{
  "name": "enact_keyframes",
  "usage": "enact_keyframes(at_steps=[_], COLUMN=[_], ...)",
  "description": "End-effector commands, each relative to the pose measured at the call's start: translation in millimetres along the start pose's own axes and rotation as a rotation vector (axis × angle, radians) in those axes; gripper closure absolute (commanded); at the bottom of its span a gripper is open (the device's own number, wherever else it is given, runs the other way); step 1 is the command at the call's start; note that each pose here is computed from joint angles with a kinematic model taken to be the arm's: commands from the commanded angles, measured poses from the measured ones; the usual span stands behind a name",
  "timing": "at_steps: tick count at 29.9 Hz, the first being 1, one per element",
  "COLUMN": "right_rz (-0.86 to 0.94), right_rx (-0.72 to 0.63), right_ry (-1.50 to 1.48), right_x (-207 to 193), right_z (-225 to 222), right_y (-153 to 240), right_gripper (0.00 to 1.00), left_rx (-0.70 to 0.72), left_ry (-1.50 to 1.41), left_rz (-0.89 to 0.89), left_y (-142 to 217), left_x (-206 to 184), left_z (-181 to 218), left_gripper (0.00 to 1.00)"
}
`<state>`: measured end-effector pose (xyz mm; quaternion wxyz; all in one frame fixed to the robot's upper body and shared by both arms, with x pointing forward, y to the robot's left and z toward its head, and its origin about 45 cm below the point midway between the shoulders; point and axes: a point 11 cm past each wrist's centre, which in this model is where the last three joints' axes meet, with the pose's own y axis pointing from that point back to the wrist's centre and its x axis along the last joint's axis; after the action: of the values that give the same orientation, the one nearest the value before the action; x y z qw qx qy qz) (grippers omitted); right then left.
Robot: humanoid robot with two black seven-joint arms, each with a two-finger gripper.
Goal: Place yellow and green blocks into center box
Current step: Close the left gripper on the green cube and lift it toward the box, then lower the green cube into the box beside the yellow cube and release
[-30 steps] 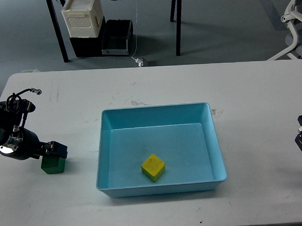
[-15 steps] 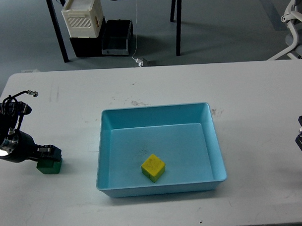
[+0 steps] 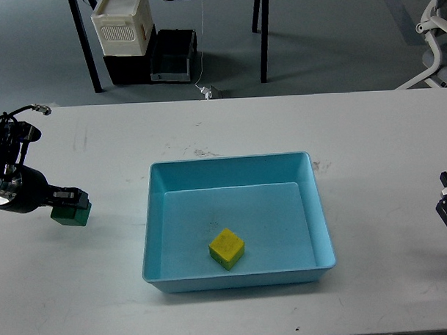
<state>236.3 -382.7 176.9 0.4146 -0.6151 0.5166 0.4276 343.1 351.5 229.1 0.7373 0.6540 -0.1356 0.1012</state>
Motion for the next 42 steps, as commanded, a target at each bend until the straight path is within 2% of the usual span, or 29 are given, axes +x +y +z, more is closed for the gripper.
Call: enact_keyframes(at_steps=[1,4,8,12,16,20,37,42], right_rz=[0.002,0.002,0.002,0.004,0.013,0.023,0.037,0.048], right_rx=[0.002,0.004,0.002,0.004,0.003,0.006,0.013,0.019], right_ry=[0.001,0.002,0.001,0.001,0.000,-0.004,-0.008,-0.011], right_x=[0.2,0.2,0.2,0.7,2.7,6.4,11.3,14.9], right_z=[-0.8,-1.3,-0.8,-1.3,-0.9,-1.3,-2.9,-4.2], right_y=[0.3,0.4,0.3,0.6,3.6,4.9,7.7,9.8], right_gripper=[0.00,0.00,0.00,0.00,0.00,0.00,0.00,0.00], left_rx=[-0.067,-0.133,-0.195,-0.227,-0.243,-0.230,-0.262,-0.271], left_ry=[-0.054,-0.108,-0.218,-0.357,-0.459,-0.525,-0.593,-0.620], left_rz=[0.073,0.124,0.139,0.098,0.058,-0.012,-0.162,-0.183], left_y=[19.8,38.2,50.7,46.7,31.7,11.2,-19.9,-24.6], left_x=[38.5,67.5,86.7,82.4,71.0,48.0,-4.6,-14.5], left_z=[40.5,85.0,147.9,210.6,252.6,266.9,282.7,291.8], left_gripper=[0.96,0.96,0.96,0.96,0.96,0.96,0.94,0.85])
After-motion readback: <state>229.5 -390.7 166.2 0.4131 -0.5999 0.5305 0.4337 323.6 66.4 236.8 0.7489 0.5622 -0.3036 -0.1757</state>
